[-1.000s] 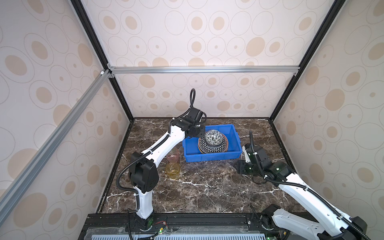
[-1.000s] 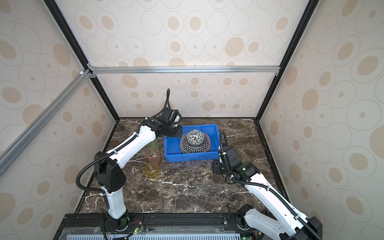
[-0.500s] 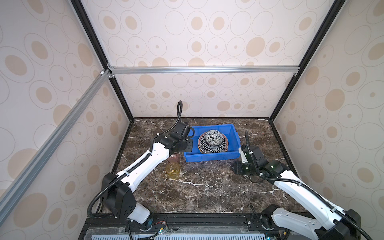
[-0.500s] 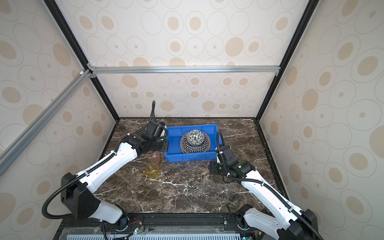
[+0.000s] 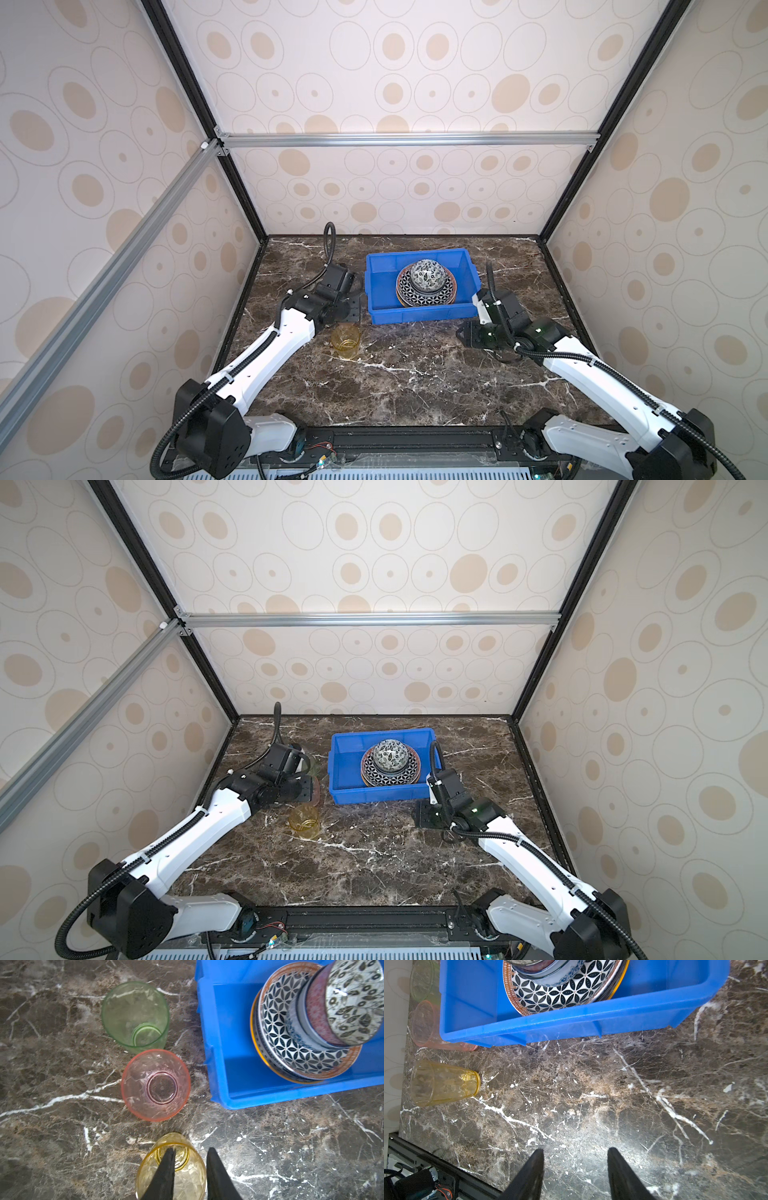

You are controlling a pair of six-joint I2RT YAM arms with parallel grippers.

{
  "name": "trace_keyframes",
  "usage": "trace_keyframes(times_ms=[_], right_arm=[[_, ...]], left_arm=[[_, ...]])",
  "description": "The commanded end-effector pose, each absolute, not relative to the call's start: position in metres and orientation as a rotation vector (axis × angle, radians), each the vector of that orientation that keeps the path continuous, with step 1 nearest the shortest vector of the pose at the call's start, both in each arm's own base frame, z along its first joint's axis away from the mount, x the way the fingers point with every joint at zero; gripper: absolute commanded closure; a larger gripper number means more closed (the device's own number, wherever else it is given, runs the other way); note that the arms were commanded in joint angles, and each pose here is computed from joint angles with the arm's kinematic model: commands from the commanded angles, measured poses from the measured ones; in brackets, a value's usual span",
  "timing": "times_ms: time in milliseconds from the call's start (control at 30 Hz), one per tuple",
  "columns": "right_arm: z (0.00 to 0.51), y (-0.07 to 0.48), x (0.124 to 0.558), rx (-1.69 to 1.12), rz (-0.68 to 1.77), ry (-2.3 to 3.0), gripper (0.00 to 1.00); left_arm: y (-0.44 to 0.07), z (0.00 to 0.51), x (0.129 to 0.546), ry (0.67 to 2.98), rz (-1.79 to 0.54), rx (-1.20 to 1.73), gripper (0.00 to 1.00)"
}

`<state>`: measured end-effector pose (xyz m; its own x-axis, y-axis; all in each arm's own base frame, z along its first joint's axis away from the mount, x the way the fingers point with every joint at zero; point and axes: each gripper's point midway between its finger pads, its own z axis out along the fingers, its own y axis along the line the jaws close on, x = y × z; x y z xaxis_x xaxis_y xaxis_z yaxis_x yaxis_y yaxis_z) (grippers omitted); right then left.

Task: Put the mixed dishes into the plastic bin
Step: 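Move the left gripper toward the yellow glass beside the bin, then lower the left gripper into the yellow glass rim and close it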

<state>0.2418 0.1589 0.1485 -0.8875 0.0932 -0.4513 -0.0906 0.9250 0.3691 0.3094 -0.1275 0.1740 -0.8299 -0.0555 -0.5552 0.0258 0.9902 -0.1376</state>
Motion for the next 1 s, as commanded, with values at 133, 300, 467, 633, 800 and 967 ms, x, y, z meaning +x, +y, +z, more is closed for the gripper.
trace_keyframes(times_ms=[133,300,467,633,800,967], right_arm=[[0.150,0.164,0.245,0.009,0.566,2.603,0.48],[0.150,0.165,0.246,0.003,0.572,2.601,0.48],[0.151,0.165,0.246,-0.005,0.569,2.598,0.48],[0.153,0.166,0.248,-0.013,0.571,2.594,0.48],[0.152,0.168,0.249,-0.013,0.578,2.597,0.48],[0.151,0.167,0.248,-0.017,0.571,2.600,0.48]], left_arm=[[-0.095,0.179,0.300,2.487,-0.145,-0.181,0.70],[-0.083,0.157,0.291,2.550,-0.135,-0.232,0.69],[-0.074,0.141,0.282,2.584,-0.128,-0.269,0.69],[-0.070,0.131,0.279,2.605,-0.133,-0.290,0.69],[-0.073,0.116,0.277,2.640,-0.159,-0.288,0.70],[-0.073,0.104,0.274,2.659,-0.169,-0.295,0.73]])
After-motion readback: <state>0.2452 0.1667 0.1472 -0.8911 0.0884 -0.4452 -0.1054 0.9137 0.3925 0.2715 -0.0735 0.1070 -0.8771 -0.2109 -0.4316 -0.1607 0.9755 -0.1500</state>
